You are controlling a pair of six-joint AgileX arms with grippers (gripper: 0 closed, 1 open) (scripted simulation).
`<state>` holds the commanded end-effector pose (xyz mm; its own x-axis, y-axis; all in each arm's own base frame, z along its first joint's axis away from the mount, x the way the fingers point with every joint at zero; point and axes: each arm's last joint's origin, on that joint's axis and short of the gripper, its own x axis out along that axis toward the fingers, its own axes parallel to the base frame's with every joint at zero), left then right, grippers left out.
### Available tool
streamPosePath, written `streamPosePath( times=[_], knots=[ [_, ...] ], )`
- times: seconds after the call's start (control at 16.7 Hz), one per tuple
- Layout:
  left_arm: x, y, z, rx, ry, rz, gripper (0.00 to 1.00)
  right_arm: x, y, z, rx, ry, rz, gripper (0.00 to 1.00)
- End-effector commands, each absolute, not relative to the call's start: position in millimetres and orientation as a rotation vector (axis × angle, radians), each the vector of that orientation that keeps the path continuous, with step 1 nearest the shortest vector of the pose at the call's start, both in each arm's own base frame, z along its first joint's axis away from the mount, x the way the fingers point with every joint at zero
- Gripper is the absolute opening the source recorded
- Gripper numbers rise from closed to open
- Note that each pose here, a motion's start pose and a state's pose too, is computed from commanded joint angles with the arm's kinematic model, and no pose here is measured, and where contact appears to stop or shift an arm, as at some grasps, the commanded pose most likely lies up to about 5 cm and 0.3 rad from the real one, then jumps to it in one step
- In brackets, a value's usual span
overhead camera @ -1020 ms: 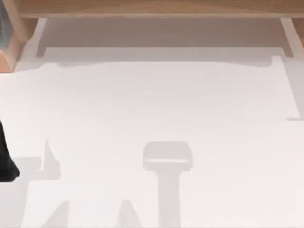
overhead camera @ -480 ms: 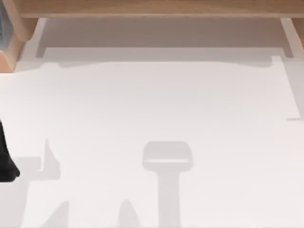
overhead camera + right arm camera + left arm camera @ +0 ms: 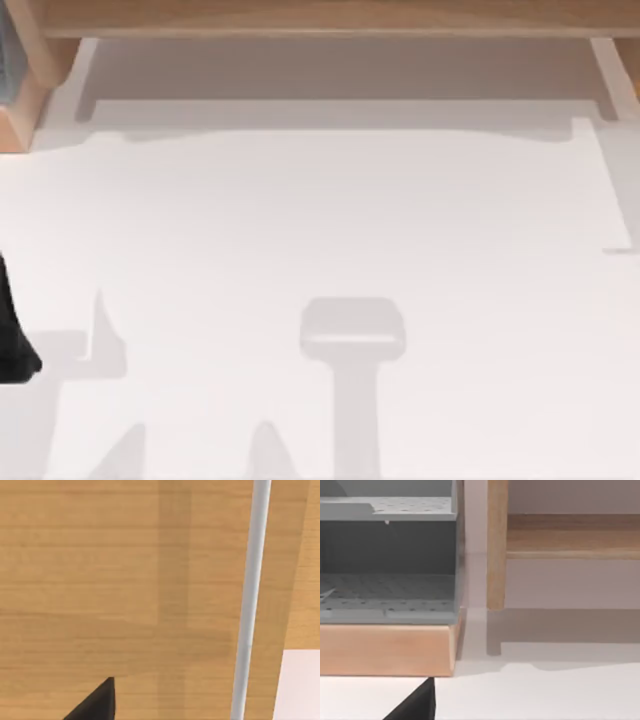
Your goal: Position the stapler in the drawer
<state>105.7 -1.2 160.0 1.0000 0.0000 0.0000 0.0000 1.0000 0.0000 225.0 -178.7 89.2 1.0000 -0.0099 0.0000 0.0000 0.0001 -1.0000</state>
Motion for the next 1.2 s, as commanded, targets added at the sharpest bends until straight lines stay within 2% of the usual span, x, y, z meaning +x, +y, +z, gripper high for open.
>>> streamPosePath(
  times=[0.42,0.66,1.2],
  knots=[
    [106,-1,160,0.000,0.000,0.000,1.00,249,-179,89,-1.571,0.008,-0.008,1.00],
    [106,-1,160,0.000,0.000,0.000,1.00,250,-179,89,-1.571,0.008,-0.008,1.00],
    [106,-1,160,0.000,0.000,0.000,1.00,250,-179,89,-1.571,0.008,-0.008,0.32]
  ],
)
